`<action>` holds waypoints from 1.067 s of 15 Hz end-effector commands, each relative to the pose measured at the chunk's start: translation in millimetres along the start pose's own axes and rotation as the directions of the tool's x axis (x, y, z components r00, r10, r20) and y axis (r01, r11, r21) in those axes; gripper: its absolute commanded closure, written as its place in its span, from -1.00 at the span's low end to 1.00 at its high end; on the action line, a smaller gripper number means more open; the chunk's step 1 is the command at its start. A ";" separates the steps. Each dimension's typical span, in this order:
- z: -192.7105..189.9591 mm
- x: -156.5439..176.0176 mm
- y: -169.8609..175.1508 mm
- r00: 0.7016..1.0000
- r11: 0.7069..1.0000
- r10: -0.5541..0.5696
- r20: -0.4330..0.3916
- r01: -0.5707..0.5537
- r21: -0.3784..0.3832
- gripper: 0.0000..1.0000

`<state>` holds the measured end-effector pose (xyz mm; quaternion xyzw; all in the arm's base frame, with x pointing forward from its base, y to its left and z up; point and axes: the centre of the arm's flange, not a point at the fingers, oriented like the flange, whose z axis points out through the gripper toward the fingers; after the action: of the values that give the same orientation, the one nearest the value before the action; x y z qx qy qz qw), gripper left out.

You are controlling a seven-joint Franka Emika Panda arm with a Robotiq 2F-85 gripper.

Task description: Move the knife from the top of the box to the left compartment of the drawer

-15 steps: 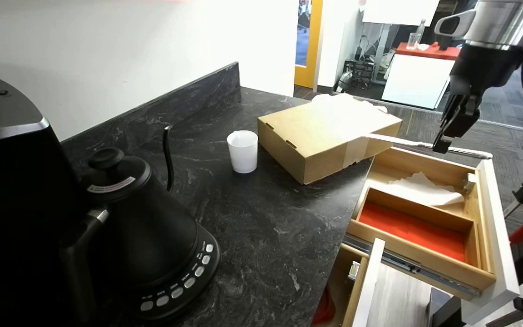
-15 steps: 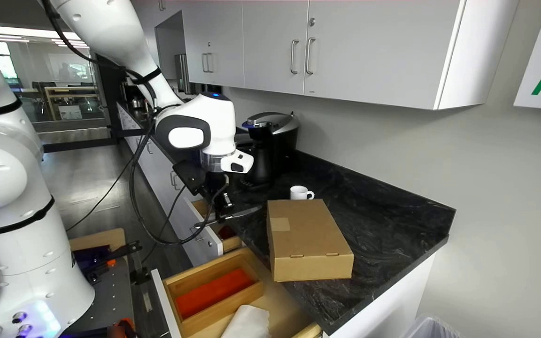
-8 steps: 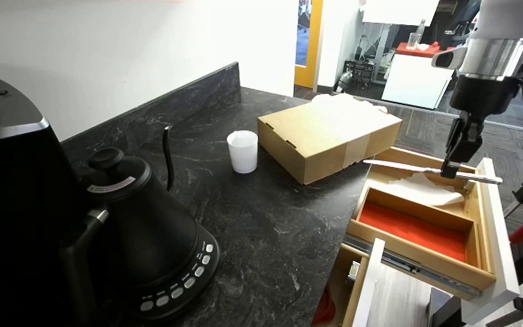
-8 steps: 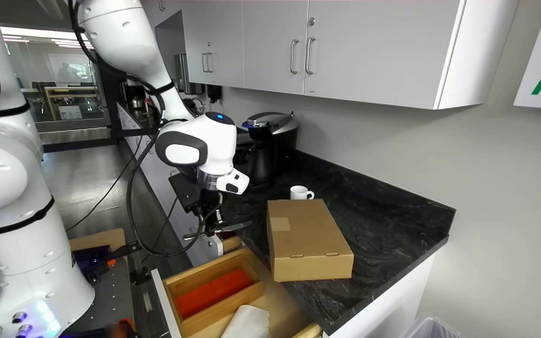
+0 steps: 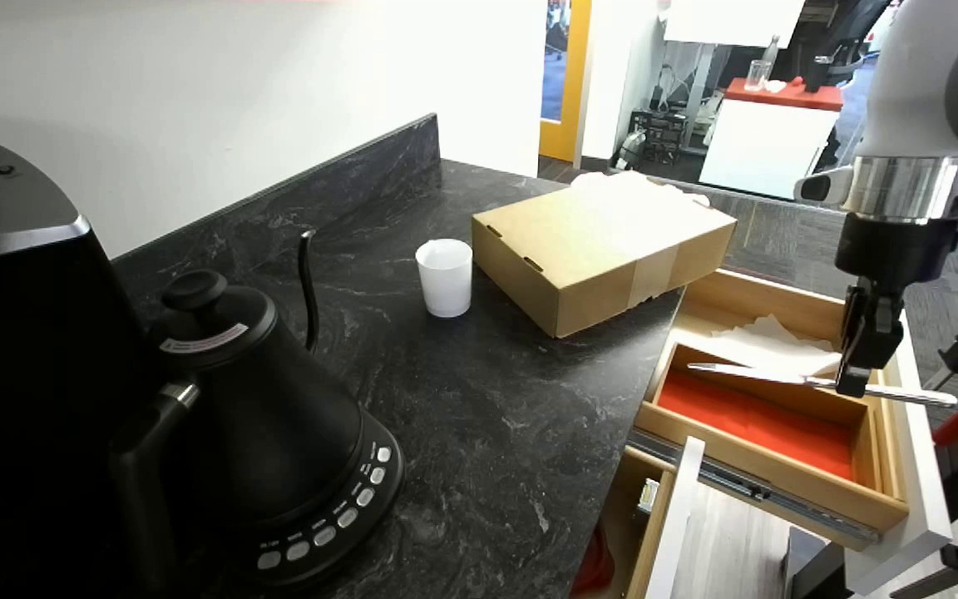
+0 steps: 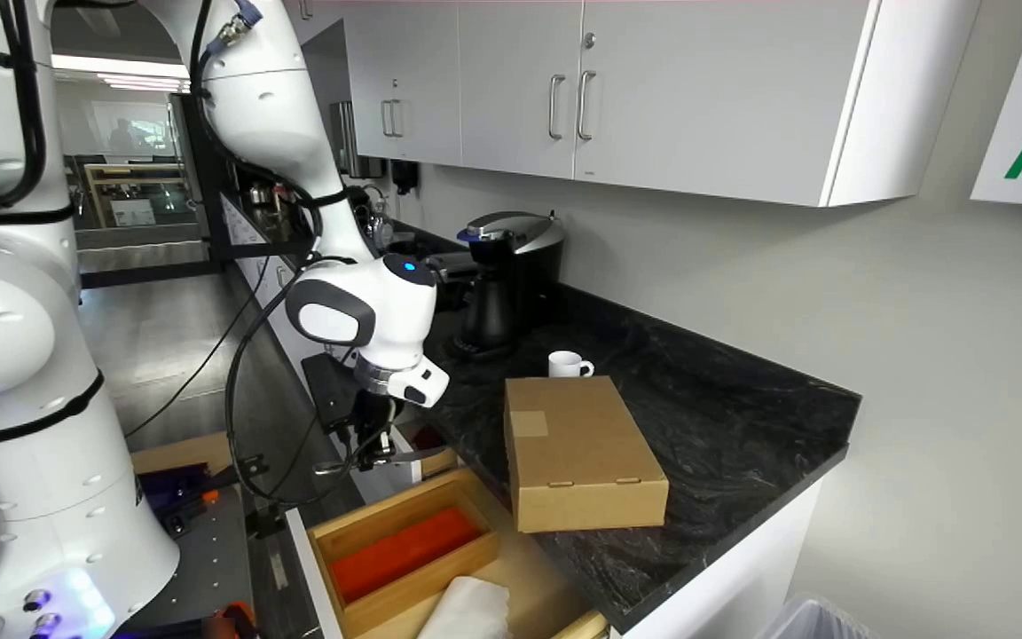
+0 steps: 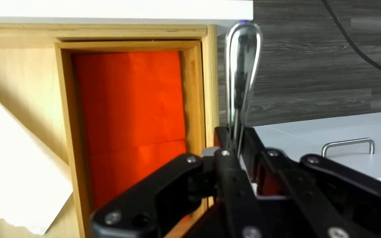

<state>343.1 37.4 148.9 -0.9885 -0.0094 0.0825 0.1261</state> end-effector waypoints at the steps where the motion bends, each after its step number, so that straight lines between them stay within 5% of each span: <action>1: 2.7 -75.9 7.5 1.000 1.000 0.022 -0.010 -0.022 -0.016 0.90; 8: 0.3 -77.3 43.4 0.984 0.983 0.136 -0.115 -0.148 -0.111 0.90; 16: 1.6 -77.3 47.0 0.989 0.989 0.062 -0.131 -0.078 -0.123 0.90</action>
<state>314.3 -13.9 106.2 -0.9957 0.0485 0.0373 0.0695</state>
